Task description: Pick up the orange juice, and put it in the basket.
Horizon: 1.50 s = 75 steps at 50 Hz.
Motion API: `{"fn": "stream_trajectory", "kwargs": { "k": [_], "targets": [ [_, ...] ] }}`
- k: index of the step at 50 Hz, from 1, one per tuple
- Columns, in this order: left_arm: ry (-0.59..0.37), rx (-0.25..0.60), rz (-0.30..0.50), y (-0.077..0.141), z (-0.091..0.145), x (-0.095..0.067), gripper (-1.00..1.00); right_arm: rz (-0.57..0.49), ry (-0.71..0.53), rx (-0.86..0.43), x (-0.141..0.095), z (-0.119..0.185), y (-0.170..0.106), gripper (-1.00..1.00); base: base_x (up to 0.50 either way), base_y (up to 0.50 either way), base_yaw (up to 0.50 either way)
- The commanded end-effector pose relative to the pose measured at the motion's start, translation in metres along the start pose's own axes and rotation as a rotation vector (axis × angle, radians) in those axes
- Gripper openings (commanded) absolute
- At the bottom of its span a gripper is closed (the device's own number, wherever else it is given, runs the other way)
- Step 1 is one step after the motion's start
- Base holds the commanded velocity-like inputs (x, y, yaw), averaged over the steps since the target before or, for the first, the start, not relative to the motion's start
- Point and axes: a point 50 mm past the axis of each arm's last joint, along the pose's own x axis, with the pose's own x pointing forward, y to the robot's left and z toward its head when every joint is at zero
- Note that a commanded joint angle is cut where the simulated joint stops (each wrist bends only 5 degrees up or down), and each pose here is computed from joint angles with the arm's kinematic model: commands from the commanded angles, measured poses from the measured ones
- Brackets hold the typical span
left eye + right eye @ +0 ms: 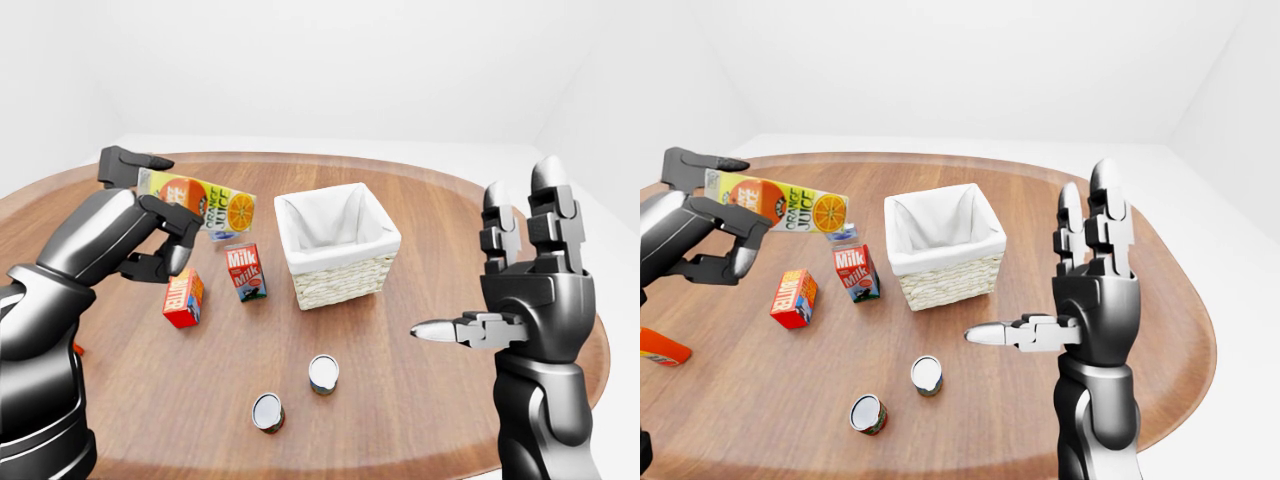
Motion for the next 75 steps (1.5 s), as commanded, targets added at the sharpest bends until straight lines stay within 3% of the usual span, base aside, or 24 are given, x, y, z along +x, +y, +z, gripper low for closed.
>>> {"fn": "stream_trajectory", "kwargs": {
  "k": [1,24,29,36,53,75],
  "targets": [
    [-0.056,0.083,0.032,0.014,0.016,0.01,-1.0,-0.003,0.011,0.001,-0.001,-0.002,-0.001,1.0,0.0,0.0,0.0],
    [-0.179,0.076,0.021,0.004,0.042,0.039,-1.0,-0.005,0.035,-0.001,-0.001,-0.008,-0.002,1.0,0.0,0.0,0.0],
    [-0.242,0.085,0.073,0.019,0.054,0.046,-1.0,-0.005,0.03,0.001,-0.001,-0.006,-0.001,1.0,0.0,0.0,0.0],
    [-0.268,0.087,0.08,0.026,0.058,0.055,-1.0,-0.006,0.031,0.002,-0.001,-0.007,-0.002,1.0,0.0,0.0,0.0],
    [-0.261,0.029,0.042,0.027,0.057,0.09,-1.0,-0.009,0.045,0.002,-0.001,-0.01,-0.002,1.0,0.0,0.0,0.0],
    [-0.185,-0.057,-0.108,-0.009,0.052,0.134,-1.0,-0.008,0.045,0.0,-0.002,-0.009,-0.003,1.0,0.0,0.0,0.0]
  ]
}}
